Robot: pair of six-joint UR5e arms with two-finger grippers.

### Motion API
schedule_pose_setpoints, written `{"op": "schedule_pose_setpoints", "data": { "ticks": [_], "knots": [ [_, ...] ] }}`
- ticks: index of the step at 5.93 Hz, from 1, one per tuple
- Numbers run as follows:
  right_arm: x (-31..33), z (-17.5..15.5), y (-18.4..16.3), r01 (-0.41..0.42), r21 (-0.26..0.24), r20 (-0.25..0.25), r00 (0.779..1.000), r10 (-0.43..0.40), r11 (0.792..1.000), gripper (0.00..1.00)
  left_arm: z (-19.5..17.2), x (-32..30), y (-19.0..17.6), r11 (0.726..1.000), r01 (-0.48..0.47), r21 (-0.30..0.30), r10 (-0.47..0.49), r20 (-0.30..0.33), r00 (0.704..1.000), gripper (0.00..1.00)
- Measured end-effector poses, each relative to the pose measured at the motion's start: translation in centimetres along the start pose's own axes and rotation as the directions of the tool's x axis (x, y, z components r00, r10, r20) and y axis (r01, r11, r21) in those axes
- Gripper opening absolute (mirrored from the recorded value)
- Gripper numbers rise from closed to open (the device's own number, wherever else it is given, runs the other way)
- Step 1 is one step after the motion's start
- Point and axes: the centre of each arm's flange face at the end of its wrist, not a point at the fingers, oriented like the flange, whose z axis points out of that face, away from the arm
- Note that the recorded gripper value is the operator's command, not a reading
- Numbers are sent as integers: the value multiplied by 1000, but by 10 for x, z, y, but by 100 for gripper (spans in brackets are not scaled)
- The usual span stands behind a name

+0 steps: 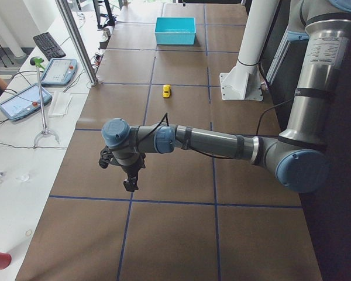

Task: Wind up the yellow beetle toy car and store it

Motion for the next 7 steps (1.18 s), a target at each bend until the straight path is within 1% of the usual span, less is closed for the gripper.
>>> {"op": "schedule_pose_setpoints", "data": {
  "ticks": [1, 2, 3, 4, 5, 6, 7],
  "knots": [
    [0, 0, 0, 0, 0, 0, 1000, 0, 1000, 100, -7, 51, -34, 998, -53, -29, 53, 4, 999, 100],
    [0, 0, 0, 0, 0, 0, 1000, 0, 1000, 100, -18, 102, -56, 991, -130, -24, 130, 13, 991, 100],
    [0, 0, 0, -1, -1, 0, 1000, 1, 1000, 100, -25, 159, -67, 972, -233, -11, 233, 42, 972, 100],
    [0, 0, 0, -1, -1, 0, 1000, 1, 1000, 100, -20, 226, -68, 933, -359, -14, 359, 101, 928, 100],
    [0, 0, 0, -1, -1, 0, 1000, 1, 1000, 100, -9, 280, -60, 888, -459, -24, 458, 134, 879, 100],
    [0, 0, 0, -1, -1, 0, 1000, 1, 1000, 100, 2, 325, -46, 835, -549, -30, 548, 129, 826, 100],
    [0, 0, 0, -1, -1, 0, 1000, 1, 1000, 100, 17, 373, -27, 714, -698, -44, 699, 101, 708, 100]
  ]
}}
